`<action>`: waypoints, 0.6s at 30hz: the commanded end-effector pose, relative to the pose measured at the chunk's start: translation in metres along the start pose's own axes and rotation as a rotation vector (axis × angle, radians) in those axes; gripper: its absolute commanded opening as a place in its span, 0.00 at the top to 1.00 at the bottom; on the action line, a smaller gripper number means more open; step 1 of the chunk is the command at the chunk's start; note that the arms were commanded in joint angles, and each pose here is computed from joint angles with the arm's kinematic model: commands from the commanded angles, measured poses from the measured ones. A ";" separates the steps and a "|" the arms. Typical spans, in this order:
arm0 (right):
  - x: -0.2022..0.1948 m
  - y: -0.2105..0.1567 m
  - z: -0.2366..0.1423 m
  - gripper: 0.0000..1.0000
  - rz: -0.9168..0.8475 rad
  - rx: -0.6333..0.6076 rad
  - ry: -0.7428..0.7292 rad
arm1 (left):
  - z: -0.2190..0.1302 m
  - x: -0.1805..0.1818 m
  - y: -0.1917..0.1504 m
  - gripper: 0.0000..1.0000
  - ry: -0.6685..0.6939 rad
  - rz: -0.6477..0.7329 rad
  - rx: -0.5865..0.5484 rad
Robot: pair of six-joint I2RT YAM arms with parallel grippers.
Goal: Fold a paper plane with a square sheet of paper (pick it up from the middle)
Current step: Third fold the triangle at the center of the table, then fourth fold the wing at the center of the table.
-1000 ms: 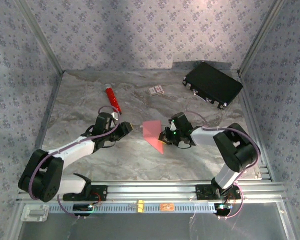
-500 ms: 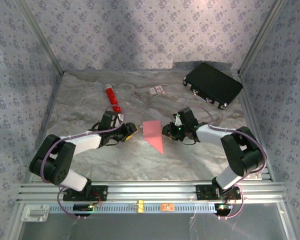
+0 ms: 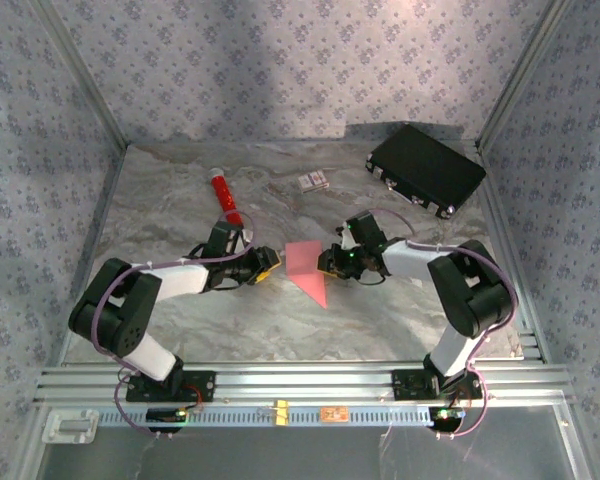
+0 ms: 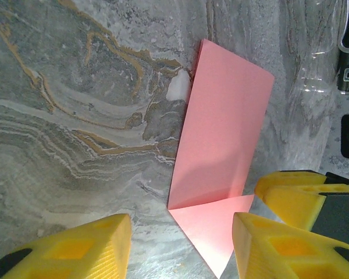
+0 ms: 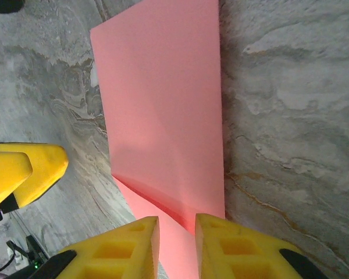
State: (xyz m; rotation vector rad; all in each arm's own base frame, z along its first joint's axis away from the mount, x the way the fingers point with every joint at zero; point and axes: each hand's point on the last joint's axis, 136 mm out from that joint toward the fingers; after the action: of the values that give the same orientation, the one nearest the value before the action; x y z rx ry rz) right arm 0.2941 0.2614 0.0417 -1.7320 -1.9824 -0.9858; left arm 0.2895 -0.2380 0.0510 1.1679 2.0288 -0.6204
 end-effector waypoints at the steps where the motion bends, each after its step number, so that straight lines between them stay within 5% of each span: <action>1: 0.001 -0.005 0.003 0.76 -0.026 0.047 -0.016 | 0.002 -0.016 0.000 0.52 -0.039 0.013 0.015; 18: -0.008 -0.010 -0.002 0.74 -0.038 0.056 -0.053 | 0.004 -0.012 -0.003 0.51 -0.033 0.009 0.026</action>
State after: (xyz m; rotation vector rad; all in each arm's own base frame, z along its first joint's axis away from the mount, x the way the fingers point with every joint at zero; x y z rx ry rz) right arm 0.2840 0.2555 0.0315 -1.7227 -2.0365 -0.8930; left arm 0.2900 -0.2390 0.0520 1.1686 2.0219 -0.6240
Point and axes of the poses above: each hand's point on the last joint's axis, 136 mm out from that joint toward the fingers, its own z axis out along the fingers, its own x axis along the line the jaws close on, y = z × x, and after that the axes turned 10 degrees about -z, right-handed
